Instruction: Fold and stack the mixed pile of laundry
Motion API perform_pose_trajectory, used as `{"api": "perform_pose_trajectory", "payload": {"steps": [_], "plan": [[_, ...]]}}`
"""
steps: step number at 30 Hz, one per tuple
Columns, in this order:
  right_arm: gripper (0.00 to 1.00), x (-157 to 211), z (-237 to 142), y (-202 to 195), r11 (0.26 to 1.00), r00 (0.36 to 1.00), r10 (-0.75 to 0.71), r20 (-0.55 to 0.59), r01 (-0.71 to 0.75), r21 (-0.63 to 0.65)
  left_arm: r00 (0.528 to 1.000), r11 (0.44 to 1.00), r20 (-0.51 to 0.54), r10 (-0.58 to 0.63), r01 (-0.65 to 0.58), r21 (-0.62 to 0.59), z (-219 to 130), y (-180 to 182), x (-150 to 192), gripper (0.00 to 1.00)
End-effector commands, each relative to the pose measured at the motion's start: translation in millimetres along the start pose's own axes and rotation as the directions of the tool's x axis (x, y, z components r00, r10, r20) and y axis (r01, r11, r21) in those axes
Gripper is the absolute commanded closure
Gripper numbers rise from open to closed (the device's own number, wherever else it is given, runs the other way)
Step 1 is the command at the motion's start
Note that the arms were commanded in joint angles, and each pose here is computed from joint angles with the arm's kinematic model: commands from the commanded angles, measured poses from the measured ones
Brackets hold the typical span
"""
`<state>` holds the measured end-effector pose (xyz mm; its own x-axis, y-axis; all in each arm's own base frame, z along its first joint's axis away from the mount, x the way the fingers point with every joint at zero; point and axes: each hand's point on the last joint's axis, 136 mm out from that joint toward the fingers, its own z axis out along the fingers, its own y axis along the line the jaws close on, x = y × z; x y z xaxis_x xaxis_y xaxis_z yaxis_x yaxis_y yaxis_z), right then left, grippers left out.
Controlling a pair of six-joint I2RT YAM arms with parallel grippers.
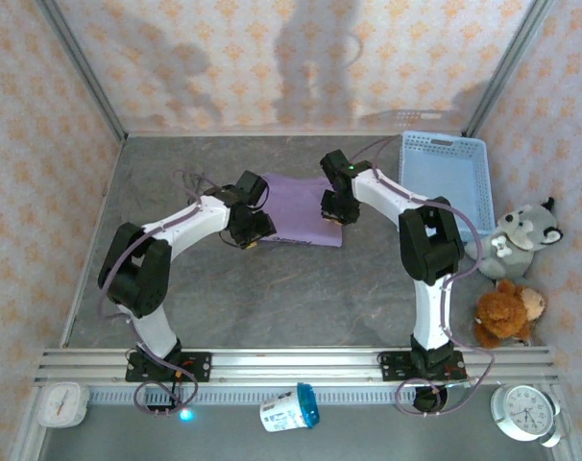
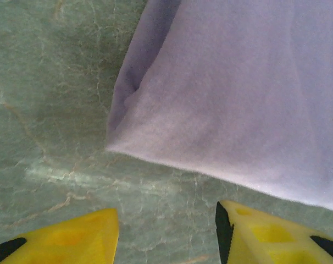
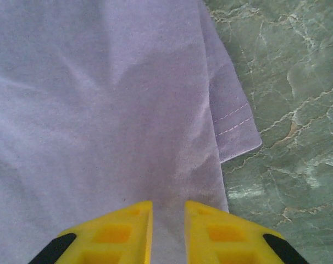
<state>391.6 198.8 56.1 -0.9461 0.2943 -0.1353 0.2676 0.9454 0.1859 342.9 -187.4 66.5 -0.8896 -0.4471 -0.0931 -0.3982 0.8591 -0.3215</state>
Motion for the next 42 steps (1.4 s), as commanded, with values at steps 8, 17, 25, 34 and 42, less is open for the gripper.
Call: {"api": "perform_pose_trajectory", "payload": {"steps": [8, 17, 25, 34, 42], "plan": [[0.79, 71, 14, -17, 0.997, 0.997, -0.028, -0.069, 0.032, 0.065, 0.999, 0.985, 0.025, 0.020, -0.015, -0.174, 42, 12, -33, 0.53], [0.47, 76, -39, -4, 0.999, 0.999, 0.011, 0.035, -0.009, -0.050, 0.994, 0.976, 0.068, 0.086, -0.071, -0.205, 18, -2, -70, 0.37], [0.18, 63, -55, -37, 0.980, 0.980, 0.167, 0.107, -0.153, -0.131, 0.998, 0.992, 0.039, 0.052, -0.047, -0.119, 9, 0, -35, 0.33], [0.18, 68, -21, -34, 0.934, 0.960, 0.271, 0.068, -0.245, -0.260, 0.994, 0.992, 0.005, 0.109, -0.108, -0.066, 12, -27, 9, 0.32], [0.51, 50, 5, -18, 0.929, 0.957, 0.280, 0.073, -0.251, -0.273, 0.994, 0.992, 0.003, 0.107, -0.106, -0.074, 10, -25, 12, 0.31]]}}
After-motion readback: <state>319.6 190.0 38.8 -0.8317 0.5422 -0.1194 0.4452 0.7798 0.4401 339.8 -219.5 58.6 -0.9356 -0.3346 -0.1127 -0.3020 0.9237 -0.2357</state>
